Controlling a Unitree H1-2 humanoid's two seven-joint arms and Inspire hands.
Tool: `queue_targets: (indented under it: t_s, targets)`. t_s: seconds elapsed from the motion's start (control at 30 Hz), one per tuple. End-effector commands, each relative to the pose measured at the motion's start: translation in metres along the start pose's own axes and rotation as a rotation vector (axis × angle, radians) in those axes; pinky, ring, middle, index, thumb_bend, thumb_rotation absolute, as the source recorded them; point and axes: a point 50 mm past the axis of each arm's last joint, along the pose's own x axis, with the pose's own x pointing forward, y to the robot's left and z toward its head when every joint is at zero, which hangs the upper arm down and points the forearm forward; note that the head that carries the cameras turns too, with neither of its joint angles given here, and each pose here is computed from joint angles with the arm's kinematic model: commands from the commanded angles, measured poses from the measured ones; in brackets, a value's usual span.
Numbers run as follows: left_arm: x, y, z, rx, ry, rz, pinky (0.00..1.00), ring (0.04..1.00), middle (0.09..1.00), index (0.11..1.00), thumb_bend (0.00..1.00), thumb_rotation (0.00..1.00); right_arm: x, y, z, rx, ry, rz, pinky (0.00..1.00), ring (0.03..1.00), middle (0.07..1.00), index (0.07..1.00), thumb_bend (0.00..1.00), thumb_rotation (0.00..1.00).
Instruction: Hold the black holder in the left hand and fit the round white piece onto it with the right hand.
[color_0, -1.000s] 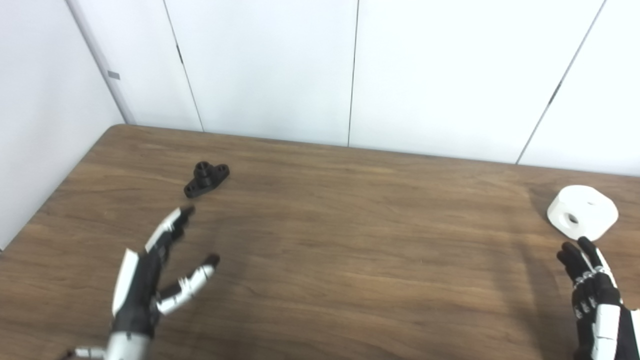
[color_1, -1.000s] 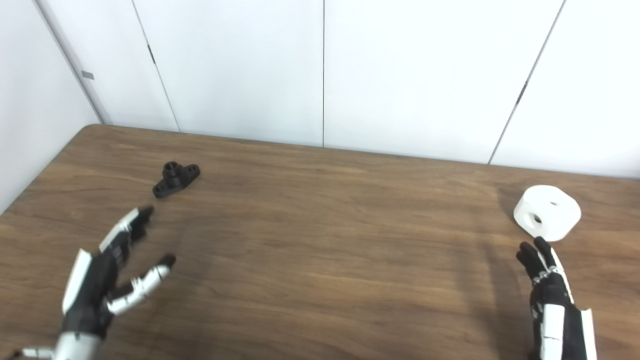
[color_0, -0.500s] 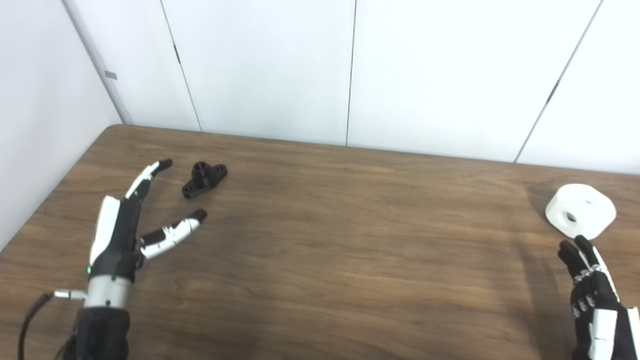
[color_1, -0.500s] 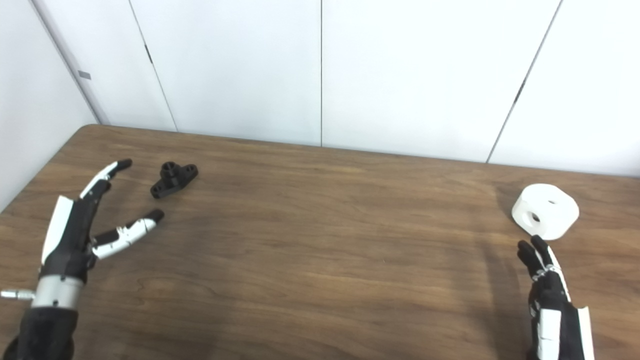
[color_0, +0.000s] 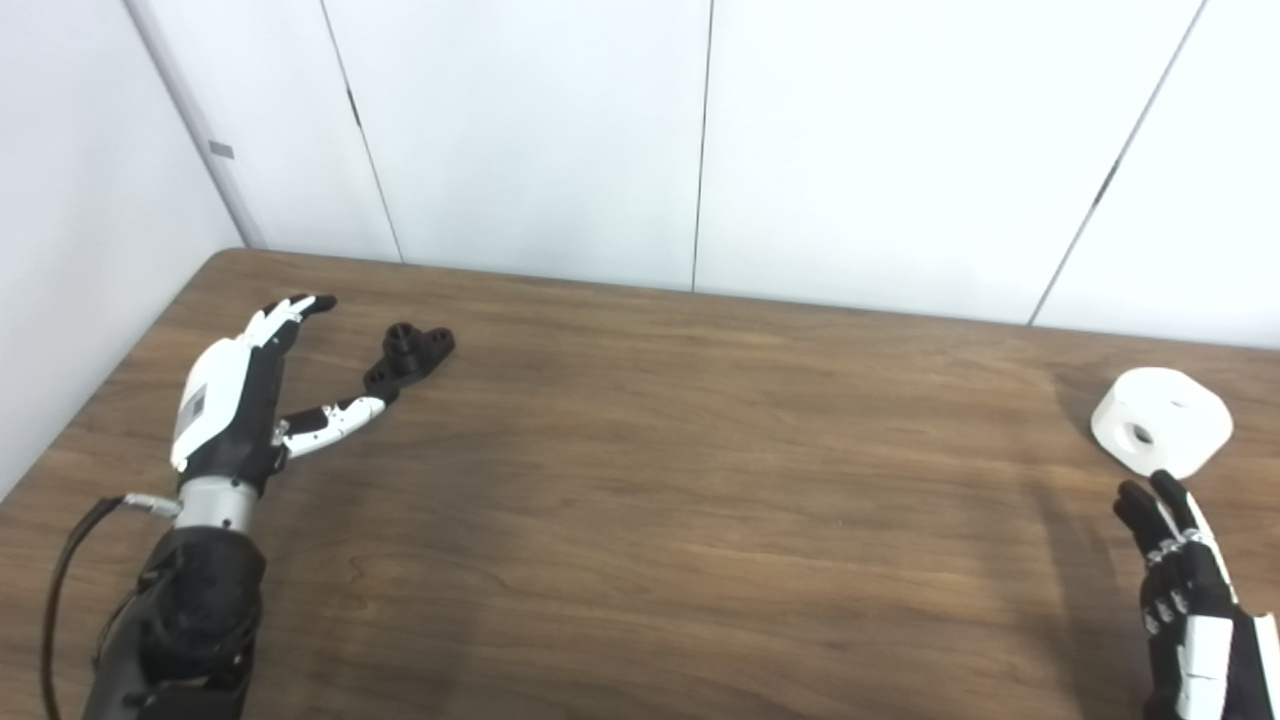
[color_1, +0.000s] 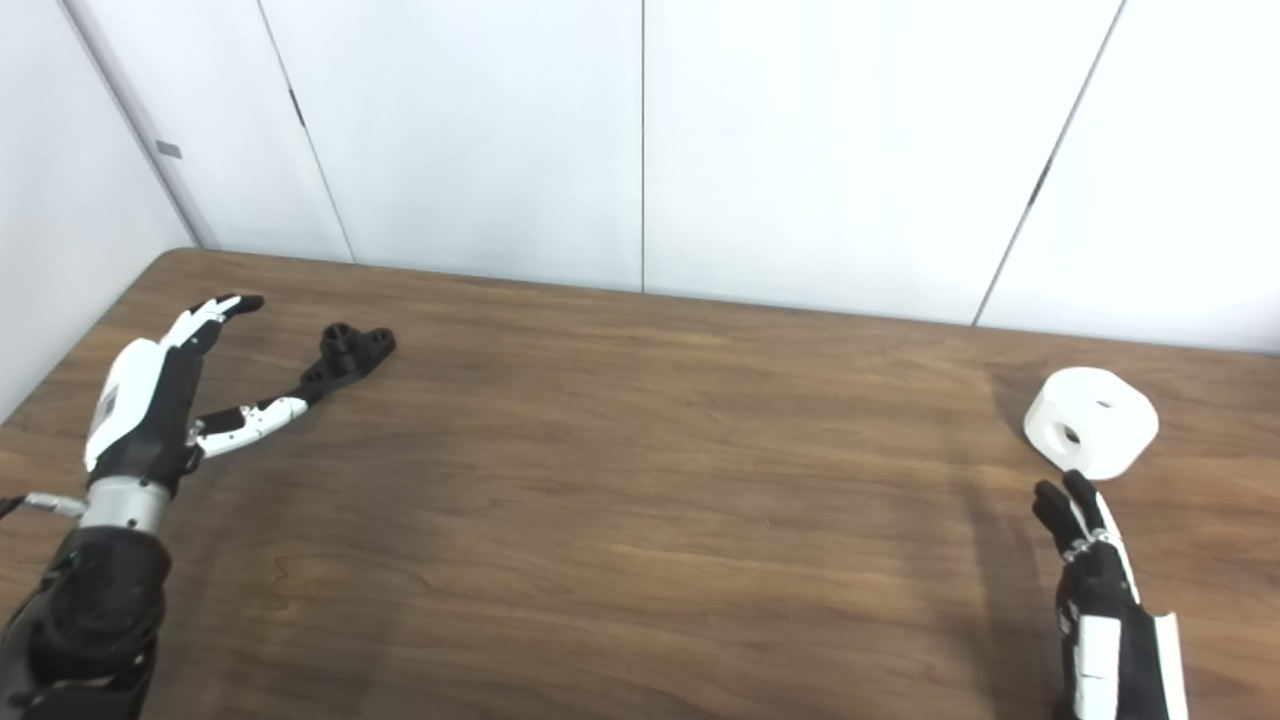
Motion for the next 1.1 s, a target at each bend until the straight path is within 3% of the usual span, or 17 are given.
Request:
queue_targets:
  t_s: [0.0, 0.57, 0.83, 1.07]
  targets:
    - [0.02, 0.016, 0.011, 0.063, -0.064, 0.078, 1.0, 0.995, 0.942, 0.845, 0.83, 0.4, -0.043, -0.009, -0.029, -0.016, 0.163, -0.01, 1.0, 0.901, 0.89, 0.928, 0.64, 1.0]
    - [0.058, -0.009, -0.004, 0.174, 0.031, 0.001, 1.0, 0.971, 0.912, 0.799, 0.87, 0.41, -0.045, -0.008, -0.028, -0.023, 0.157, -0.002, 1.0, 0.895, 0.892, 0.937, 0.65, 1.0]
    - [0.066, -0.013, -0.006, 0.247, 0.089, -0.045, 1.0, 0.975, 0.917, 0.802, 0.85, 0.43, -0.046, -0.008, -0.027, -0.034, 0.159, 0.001, 1.0, 0.902, 0.893, 0.942, 0.65, 1.0]
    - [0.073, -0.017, -0.003, 0.268, 0.105, -0.051, 1.0, 0.963, 0.904, 0.787, 0.83, 0.39, -0.045, -0.007, -0.031, -0.03, 0.157, -0.003, 1.0, 0.898, 0.892, 0.942, 0.63, 1.0]
